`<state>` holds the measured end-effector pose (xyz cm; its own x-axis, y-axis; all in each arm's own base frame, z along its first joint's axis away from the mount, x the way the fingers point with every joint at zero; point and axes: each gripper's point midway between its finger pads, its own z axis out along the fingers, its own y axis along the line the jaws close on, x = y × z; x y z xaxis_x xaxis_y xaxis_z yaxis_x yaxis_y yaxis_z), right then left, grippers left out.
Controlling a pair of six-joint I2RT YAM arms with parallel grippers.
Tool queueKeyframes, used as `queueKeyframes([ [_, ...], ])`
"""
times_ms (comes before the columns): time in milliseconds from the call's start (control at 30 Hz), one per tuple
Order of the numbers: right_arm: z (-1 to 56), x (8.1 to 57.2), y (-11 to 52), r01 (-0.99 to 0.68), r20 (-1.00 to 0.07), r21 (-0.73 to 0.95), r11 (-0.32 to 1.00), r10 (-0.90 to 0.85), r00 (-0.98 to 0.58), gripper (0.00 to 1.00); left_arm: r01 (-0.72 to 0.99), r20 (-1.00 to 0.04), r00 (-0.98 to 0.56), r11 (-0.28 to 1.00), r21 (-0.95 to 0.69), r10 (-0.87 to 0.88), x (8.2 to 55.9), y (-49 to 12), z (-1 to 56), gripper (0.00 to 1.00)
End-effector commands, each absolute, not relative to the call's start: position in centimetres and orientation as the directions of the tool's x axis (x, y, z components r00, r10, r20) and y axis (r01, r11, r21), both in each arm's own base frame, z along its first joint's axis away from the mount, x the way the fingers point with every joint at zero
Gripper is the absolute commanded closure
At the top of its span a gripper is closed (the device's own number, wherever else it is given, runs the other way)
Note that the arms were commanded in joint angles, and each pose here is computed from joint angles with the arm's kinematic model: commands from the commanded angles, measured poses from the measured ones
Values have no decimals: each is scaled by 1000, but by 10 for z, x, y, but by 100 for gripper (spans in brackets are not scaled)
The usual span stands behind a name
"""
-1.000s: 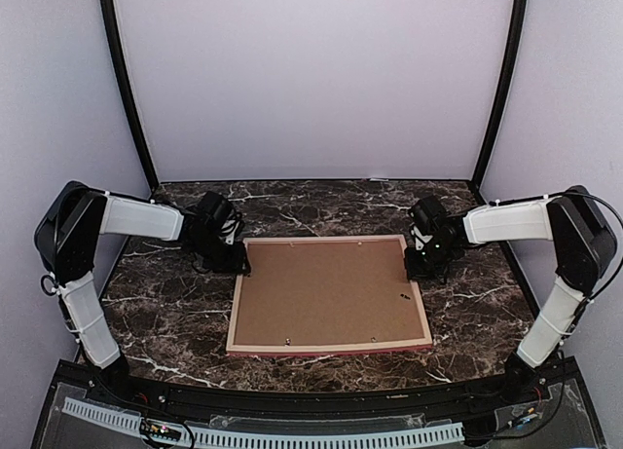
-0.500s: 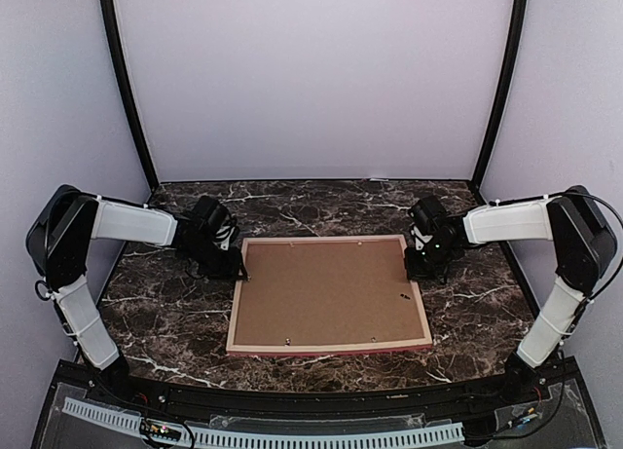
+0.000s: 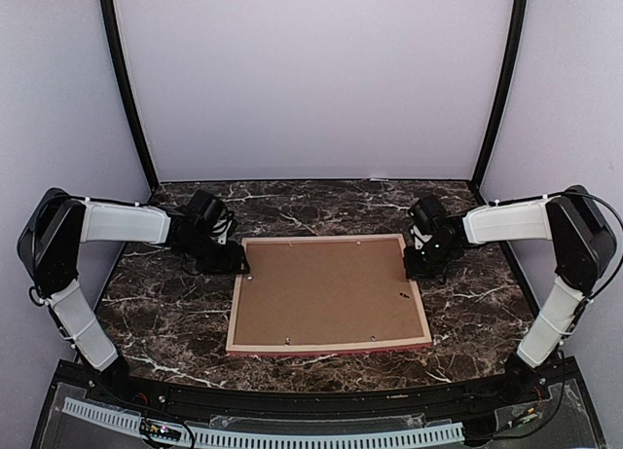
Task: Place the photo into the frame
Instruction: Adjust the fastener on the backboard, then press the fastener onto the backboard.
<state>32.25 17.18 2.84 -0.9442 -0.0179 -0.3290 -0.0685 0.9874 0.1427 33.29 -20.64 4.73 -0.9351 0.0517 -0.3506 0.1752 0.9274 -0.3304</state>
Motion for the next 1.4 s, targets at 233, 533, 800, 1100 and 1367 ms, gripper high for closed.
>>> queueKeyframes([
  [233, 2, 311, 170, -62, -258, 143, 988, -23, -966, 88, 207, -339, -937, 910, -360, 79, 337, -219, 41, 37],
  [533, 1, 311, 170, -59, -257, 143, 988, -21, -966, 89, 224, -307, -944, 920, -323, 122, 334, -224, 23, 44],
  [800, -1, 311, 170, -64, -254, 140, 988, -26, -967, 89, 221, -290, -946, 939, -262, 142, 329, -213, 18, 59],
  [1100, -3, 309, 175, -69, -242, 165, 984, -27, -970, 89, 228, -279, -947, 943, -243, 157, 323, -207, 13, 66],
  [1367, -4, 308, 175, -69, -239, 167, 984, -28, -971, 90, 230, -279, -948, 939, -258, 155, 321, -209, 13, 72],
])
